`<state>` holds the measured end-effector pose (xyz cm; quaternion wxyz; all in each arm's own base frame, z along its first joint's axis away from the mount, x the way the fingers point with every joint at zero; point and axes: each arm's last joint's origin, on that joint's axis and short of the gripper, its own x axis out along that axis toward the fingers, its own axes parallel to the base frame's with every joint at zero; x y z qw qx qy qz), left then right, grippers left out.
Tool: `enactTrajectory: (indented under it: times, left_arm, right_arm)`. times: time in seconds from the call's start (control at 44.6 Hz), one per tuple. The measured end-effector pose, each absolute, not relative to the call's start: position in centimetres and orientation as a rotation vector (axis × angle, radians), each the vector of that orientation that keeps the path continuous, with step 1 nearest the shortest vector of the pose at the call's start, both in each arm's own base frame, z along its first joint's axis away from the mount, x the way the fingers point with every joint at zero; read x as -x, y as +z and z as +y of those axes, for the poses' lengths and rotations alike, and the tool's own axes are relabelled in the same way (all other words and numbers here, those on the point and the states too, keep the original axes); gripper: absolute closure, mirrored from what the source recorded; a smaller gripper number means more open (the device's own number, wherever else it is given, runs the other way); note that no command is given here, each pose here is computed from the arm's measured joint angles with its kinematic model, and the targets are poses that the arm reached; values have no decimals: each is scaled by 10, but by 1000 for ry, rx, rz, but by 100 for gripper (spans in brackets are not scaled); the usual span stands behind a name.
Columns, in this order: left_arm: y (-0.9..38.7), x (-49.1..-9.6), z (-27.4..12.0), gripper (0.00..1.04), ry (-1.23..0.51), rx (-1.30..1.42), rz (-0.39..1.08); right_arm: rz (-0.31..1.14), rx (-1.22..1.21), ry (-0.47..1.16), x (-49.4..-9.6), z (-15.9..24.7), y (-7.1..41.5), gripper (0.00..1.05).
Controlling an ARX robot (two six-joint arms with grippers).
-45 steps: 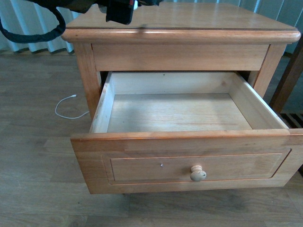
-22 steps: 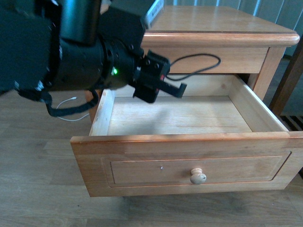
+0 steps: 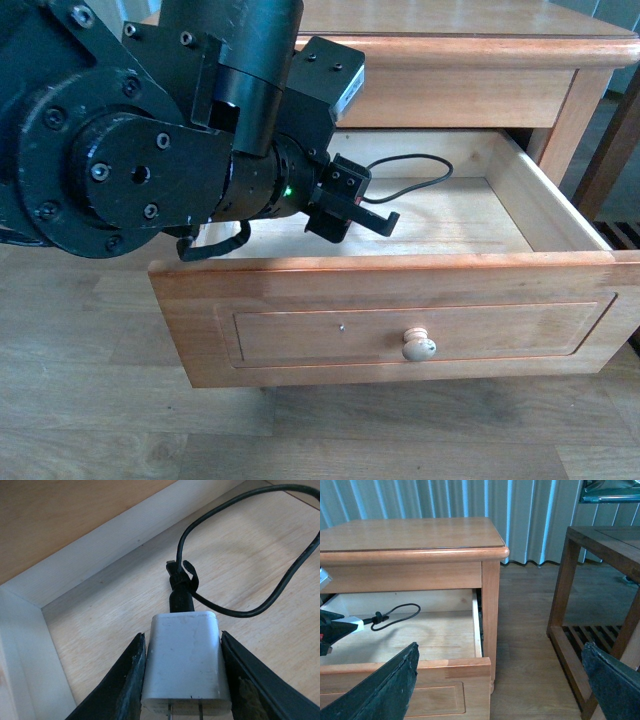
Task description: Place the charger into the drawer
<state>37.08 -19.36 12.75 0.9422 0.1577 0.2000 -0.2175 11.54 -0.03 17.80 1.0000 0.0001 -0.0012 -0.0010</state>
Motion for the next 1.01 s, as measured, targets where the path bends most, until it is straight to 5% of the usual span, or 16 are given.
enactTrajectory:
  times: [0.045,0.157,0.448,1.008]
  left_arm:
    - [125,-373,-195,64,-443,-321,412]
    - [121,-375,-195,42,-437,-319,421]
    - [131,-374,-189,5,-358,-309,366]
    - [227,-318,-123,6,-112,-129,155]
  right_arm:
    - [-3,0,-2,-115,0,178,8]
    - [-2,0,-2,-115,0,178,8]
    - [-2,0,-2,-115,0,178,8]
    - [-2,0,-2,-115,0,178,8]
